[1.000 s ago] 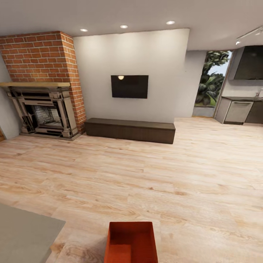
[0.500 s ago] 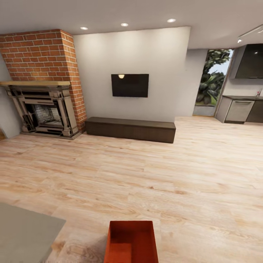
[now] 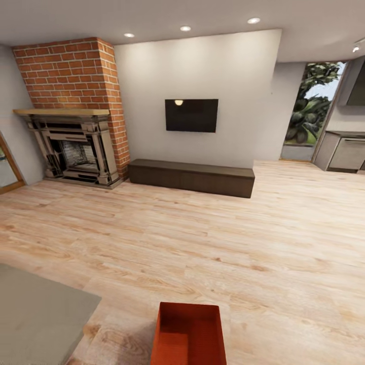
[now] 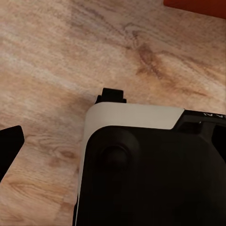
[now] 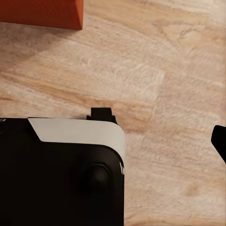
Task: Move the two storage containers from the living room to the garage. In the garage, place one container on the floor and stack the other container on top of it (either order is fine).
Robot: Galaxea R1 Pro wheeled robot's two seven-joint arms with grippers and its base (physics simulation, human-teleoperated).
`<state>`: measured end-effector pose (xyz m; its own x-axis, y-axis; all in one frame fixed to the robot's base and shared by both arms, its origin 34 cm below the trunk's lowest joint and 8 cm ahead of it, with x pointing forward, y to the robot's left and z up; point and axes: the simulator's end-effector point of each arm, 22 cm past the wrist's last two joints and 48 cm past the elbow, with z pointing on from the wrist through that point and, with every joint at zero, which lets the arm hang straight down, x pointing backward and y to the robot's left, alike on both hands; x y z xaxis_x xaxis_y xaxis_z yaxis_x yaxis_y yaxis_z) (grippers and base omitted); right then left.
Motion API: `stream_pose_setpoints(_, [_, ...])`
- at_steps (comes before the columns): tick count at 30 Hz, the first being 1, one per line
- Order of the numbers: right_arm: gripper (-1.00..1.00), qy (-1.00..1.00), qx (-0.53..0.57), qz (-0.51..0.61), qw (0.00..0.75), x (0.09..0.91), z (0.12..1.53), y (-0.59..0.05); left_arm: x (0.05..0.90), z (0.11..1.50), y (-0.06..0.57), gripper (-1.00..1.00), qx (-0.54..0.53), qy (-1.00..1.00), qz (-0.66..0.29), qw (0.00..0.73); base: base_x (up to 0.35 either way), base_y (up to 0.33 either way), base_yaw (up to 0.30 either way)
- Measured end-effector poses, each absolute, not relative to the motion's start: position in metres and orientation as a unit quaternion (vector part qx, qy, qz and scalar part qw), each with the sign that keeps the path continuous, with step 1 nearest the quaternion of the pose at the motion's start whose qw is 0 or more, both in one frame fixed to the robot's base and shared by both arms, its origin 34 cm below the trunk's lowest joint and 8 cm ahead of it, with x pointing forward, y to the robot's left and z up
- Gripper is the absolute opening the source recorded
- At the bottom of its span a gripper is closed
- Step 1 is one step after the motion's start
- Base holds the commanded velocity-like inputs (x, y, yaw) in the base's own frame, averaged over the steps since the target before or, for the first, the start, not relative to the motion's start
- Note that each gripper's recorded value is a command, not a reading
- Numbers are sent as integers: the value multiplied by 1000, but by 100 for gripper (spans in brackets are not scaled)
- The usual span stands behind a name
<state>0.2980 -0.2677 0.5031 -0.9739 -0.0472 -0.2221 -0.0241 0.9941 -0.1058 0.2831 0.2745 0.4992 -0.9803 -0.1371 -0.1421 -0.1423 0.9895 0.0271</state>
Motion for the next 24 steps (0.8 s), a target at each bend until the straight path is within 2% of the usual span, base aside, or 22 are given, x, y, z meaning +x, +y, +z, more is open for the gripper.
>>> stream_pose_setpoints(24, [100, 995, -21, -28, 98, 286, 498, -259, 272, 495, 275, 100, -70, 996, 20, 56, 0, 0, 3])
